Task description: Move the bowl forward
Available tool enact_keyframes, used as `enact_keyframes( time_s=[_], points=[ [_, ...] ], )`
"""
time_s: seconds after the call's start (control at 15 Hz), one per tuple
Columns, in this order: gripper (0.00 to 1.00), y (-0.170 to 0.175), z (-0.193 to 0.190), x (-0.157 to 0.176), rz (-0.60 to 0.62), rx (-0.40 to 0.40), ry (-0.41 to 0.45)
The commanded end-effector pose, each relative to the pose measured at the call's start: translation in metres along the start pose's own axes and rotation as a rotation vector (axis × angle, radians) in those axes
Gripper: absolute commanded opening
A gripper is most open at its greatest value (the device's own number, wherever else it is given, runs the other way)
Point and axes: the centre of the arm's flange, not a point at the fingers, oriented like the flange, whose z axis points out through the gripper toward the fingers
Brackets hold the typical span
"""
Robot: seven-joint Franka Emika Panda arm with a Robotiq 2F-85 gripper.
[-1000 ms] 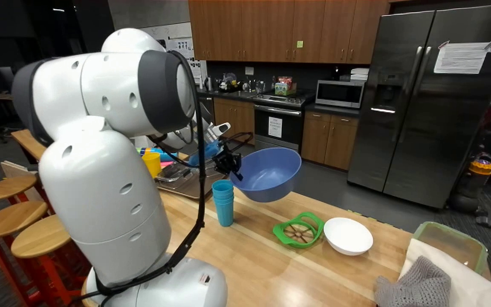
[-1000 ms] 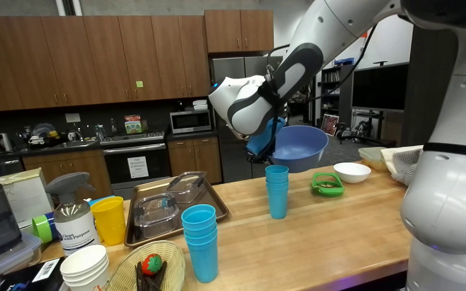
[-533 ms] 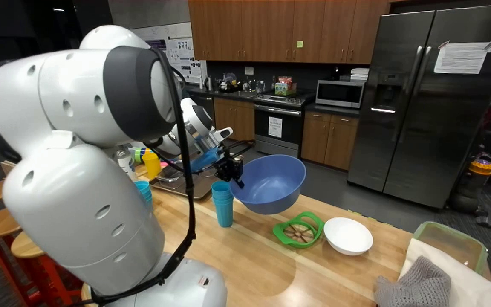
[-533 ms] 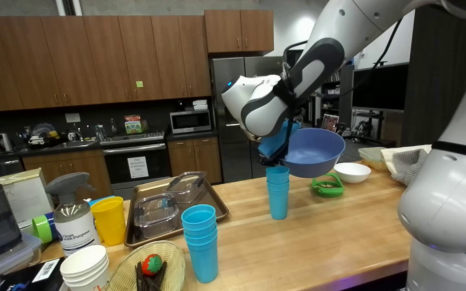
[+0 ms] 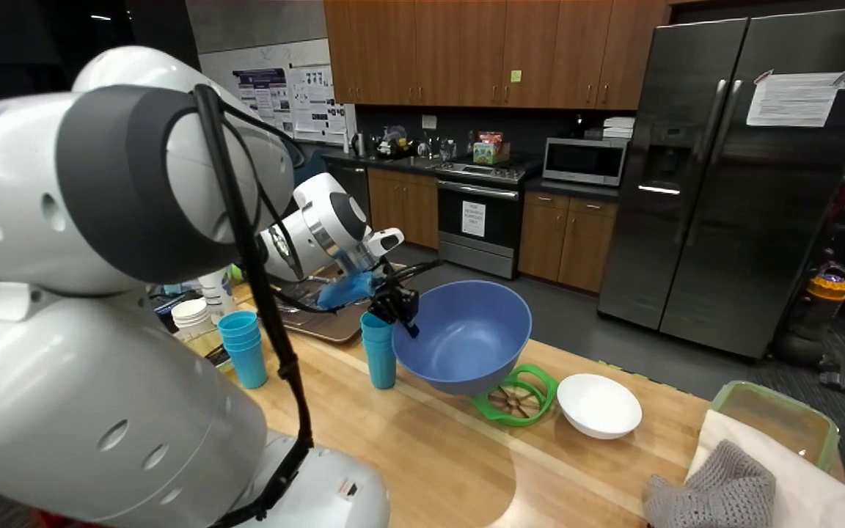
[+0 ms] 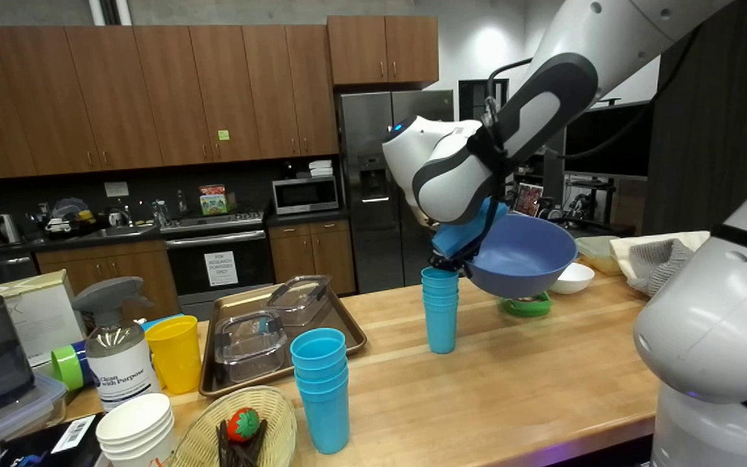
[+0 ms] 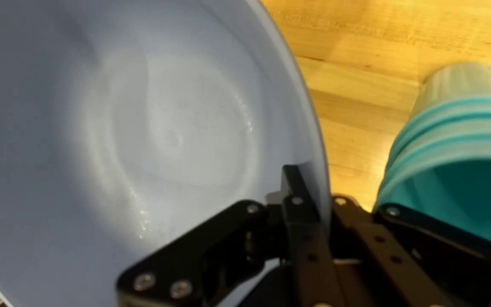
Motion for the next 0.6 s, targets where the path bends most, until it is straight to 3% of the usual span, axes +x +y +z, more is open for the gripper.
enact_keyframes(
  time_s=[0.0,0.53],
  points=[
    [0.0,0.01,0.01,-0.025,0.043,0.022,0.005],
    [0.0,0.009,0.03,-0.048,0.074,0.039,-0.025]
  ],
)
